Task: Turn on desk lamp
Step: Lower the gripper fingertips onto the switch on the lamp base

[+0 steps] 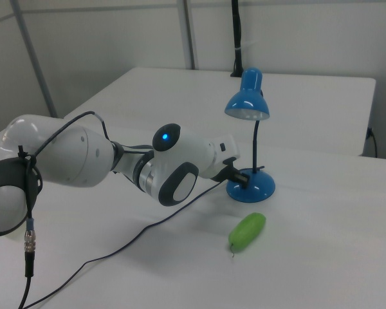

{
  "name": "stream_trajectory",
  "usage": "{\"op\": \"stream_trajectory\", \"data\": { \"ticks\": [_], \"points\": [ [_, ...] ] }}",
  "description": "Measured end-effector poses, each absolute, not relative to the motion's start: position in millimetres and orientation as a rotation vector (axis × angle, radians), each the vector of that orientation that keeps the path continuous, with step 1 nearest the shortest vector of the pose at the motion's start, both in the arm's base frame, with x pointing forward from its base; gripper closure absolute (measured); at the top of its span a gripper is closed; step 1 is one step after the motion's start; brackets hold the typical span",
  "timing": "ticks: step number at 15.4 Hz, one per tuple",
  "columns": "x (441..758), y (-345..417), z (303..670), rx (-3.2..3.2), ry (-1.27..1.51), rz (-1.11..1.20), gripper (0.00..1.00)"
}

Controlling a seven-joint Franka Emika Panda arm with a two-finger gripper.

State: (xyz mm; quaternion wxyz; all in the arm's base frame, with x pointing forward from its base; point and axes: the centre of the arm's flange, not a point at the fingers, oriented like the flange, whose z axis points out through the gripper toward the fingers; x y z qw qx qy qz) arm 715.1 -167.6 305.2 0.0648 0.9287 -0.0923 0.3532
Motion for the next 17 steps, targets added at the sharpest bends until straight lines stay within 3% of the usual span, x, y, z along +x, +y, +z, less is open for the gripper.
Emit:
{"op": "stream_trajectory", "data": {
  "ticks": [17],
  "points": [
    [713.4, -173.5, 303.8, 2.836, -0.33, 1.101, 0.99]
  ]
}}
